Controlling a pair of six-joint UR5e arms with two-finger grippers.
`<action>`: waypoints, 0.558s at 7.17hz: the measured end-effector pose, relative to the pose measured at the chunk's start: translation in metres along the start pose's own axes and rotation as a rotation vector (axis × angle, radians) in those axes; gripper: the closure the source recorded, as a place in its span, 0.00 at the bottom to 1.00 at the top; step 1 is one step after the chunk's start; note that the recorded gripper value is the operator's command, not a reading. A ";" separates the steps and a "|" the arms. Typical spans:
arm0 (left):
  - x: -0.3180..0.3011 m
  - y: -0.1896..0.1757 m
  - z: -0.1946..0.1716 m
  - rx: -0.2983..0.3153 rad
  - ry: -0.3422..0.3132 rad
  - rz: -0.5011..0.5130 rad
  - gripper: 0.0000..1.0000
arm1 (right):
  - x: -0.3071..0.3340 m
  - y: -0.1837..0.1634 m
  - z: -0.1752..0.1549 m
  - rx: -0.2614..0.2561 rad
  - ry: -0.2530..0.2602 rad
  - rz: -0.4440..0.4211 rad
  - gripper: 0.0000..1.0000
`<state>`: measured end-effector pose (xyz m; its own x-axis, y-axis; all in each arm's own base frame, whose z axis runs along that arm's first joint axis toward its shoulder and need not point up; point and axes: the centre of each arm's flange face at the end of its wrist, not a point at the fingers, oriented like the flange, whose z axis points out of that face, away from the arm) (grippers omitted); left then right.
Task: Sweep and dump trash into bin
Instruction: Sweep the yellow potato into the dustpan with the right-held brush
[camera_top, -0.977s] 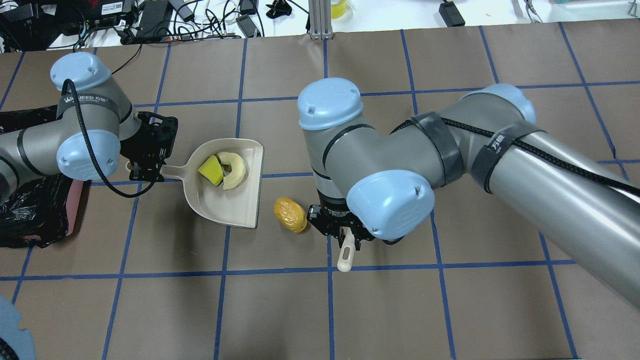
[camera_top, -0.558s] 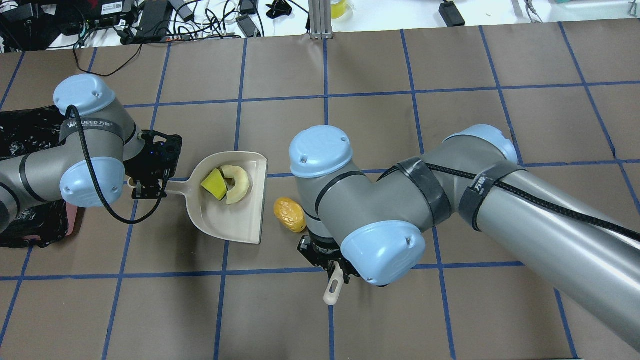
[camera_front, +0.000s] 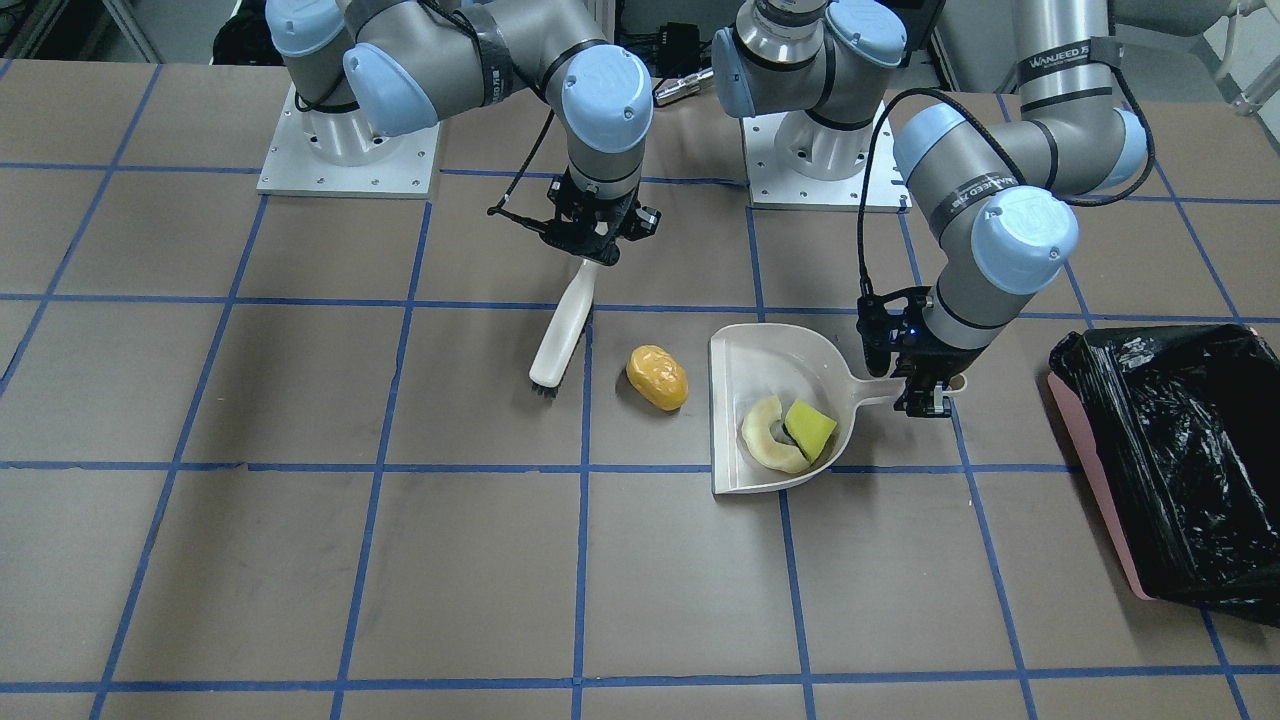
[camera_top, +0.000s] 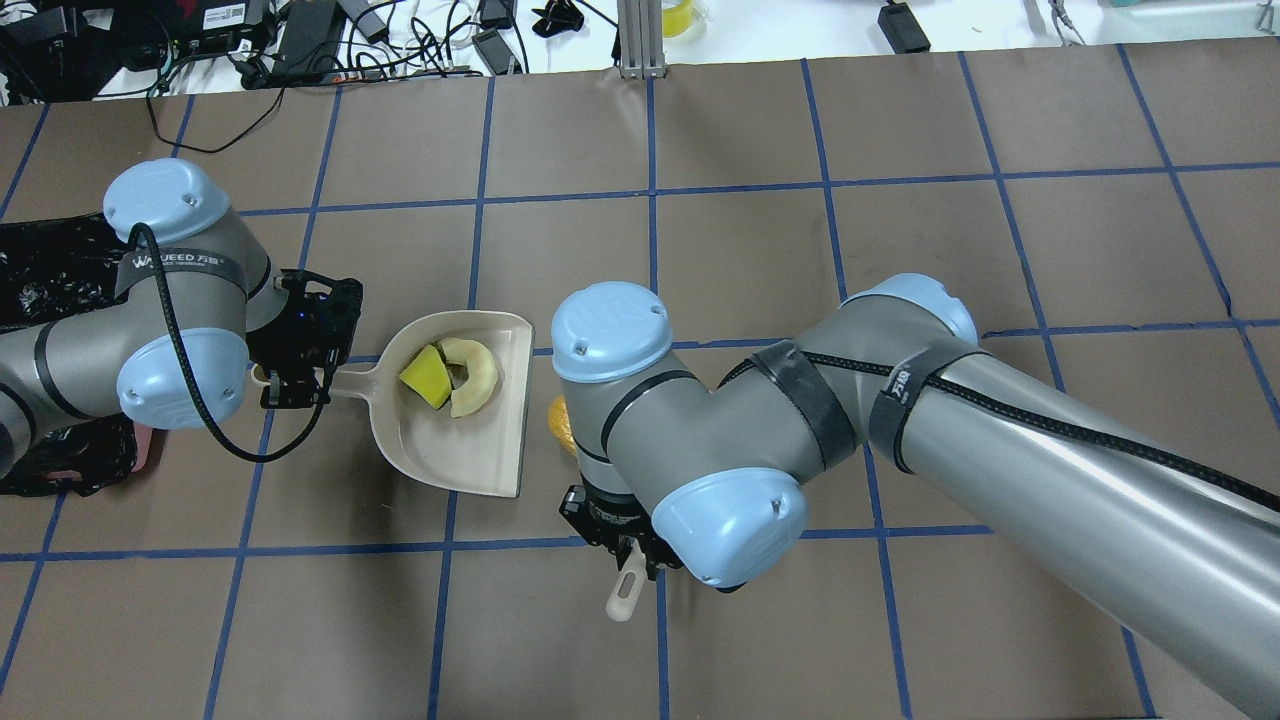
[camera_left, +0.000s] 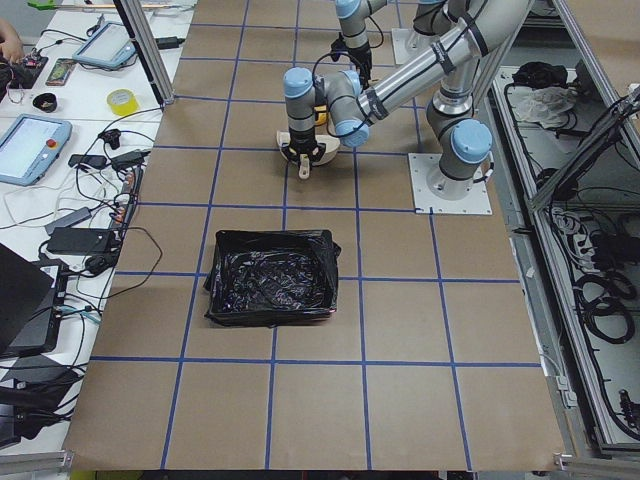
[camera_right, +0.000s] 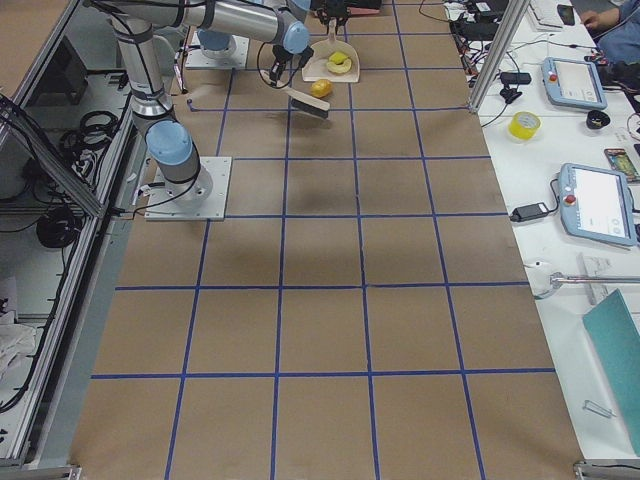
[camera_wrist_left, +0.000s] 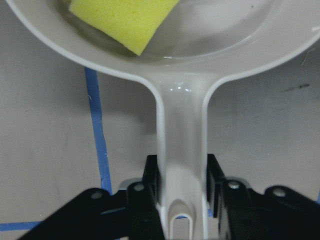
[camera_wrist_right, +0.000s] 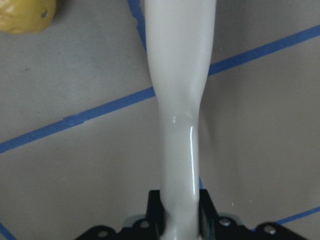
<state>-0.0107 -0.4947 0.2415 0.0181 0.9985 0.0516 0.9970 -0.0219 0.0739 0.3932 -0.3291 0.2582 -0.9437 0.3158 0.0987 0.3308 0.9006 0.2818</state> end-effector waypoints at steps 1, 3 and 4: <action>0.000 0.000 0.000 0.000 0.001 -0.002 0.96 | -0.010 -0.007 0.006 0.017 -0.027 -0.007 1.00; 0.000 0.000 0.001 0.001 0.003 -0.003 0.96 | -0.039 -0.018 0.007 0.060 -0.079 -0.038 1.00; 0.000 0.000 0.001 0.001 0.003 -0.003 0.96 | -0.063 -0.019 0.003 0.078 -0.096 -0.067 1.00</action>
<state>-0.0106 -0.4946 0.2406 0.0150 0.9984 0.0544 0.9971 -0.0190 0.0733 0.4465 -0.3652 0.2442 -0.9606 0.2776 -0.0110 0.2693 0.9401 0.2089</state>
